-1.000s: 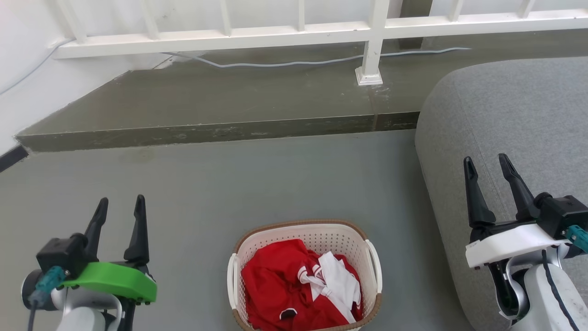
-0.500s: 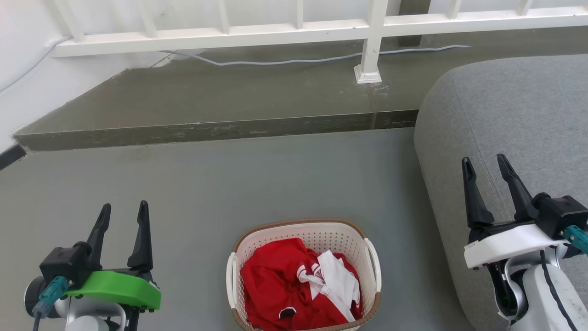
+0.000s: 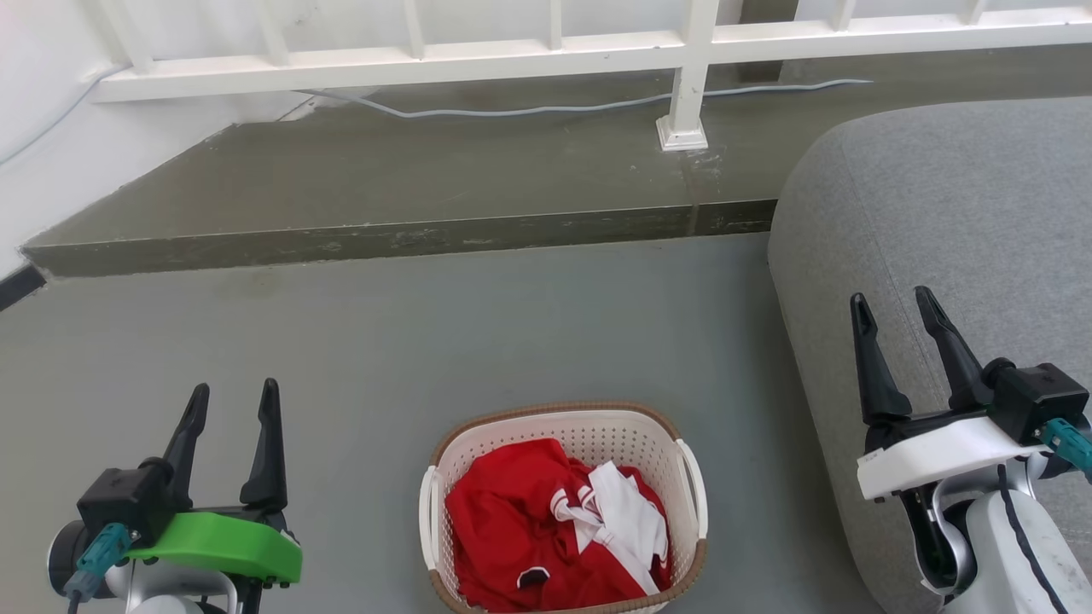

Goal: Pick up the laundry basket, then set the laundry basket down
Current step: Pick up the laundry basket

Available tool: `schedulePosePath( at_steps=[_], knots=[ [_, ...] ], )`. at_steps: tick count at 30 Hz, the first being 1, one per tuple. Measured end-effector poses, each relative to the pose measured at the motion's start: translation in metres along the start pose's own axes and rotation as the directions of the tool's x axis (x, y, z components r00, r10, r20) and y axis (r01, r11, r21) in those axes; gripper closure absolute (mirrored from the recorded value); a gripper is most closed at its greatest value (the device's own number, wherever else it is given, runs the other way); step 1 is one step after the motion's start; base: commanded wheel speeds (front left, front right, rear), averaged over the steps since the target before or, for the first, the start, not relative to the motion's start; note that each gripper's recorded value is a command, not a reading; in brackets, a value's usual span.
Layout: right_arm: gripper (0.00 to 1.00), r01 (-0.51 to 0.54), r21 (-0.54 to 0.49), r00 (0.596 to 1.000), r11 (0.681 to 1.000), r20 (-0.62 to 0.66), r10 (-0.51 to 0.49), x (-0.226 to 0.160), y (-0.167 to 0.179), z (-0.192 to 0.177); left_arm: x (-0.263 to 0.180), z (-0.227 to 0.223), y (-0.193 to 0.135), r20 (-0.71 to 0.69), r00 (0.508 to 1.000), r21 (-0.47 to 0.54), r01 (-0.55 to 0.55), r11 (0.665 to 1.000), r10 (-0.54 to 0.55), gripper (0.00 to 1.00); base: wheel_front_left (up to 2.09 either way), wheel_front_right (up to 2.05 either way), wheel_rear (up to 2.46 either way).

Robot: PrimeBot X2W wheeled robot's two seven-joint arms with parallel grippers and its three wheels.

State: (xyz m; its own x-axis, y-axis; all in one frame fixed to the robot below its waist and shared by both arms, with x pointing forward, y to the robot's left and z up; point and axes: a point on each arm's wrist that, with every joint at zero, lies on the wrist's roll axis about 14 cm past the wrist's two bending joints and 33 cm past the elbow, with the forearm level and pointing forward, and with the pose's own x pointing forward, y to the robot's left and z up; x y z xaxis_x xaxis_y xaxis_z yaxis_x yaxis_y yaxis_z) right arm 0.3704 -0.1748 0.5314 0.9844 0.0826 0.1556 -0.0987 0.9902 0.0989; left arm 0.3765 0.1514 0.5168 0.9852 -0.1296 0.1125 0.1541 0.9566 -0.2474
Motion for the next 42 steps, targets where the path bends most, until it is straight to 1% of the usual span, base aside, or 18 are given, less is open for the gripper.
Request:
schedulePosePath(
  at_steps=[15,23,27,31,32,36,42],
  knots=[
    [0.0,0.004,0.004,1.0,1.0,-0.018,-0.004,0.002,0.0,-0.007,0.002,-0.006,0.001,-0.012,1.0,-0.005,-0.001,1.0,0.001,0.0,0.0,0.0,0.0],
    [0.0,-0.005,0.016,0.997,1.0,-0.079,0.006,0.009,0.003,-0.029,0.008,-0.031,0.001,-0.081,0.997,-0.02,0.01,1.0,-0.012,0.0,0.0,0.0,0.0],
    [0.0,-0.004,0.018,0.994,1.0,-0.113,0.006,0.016,0.002,-0.043,0.019,-0.044,0.001,-0.113,0.993,-0.027,0.018,0.999,-0.021,0.0,0.0,0.0,0.0],
    [0.0,-0.007,0.019,0.987,1.0,-0.16,0.01,0.024,0.002,-0.061,0.03,-0.057,0.003,-0.143,0.989,-0.034,0.017,0.999,-0.022,0.0,0.0,0.0,0.0],
    [0.0,-0.008,0.019,0.981,1.0,-0.192,0.011,0.026,0.001,-0.073,0.034,-0.067,0.003,-0.169,0.985,-0.038,0.02,0.999,-0.027,0.0,0.0,0.0,0.0],
    [0.0,-0.005,0.024,0.965,1.0,-0.261,0.011,0.028,0.0,-0.099,0.045,-0.087,0.0,-0.213,0.976,-0.049,0.037,0.998,-0.047,0.0,0.0,0.0,0.0],
    [0.0,0.012,0.029,0.921,0.999,-0.39,0.001,0.022,-0.006,-0.146,0.063,-0.116,-0.002,-0.275,0.959,-0.062,0.053,0.997,-0.068,0.0,0.0,0.0,0.0]
  ],
)
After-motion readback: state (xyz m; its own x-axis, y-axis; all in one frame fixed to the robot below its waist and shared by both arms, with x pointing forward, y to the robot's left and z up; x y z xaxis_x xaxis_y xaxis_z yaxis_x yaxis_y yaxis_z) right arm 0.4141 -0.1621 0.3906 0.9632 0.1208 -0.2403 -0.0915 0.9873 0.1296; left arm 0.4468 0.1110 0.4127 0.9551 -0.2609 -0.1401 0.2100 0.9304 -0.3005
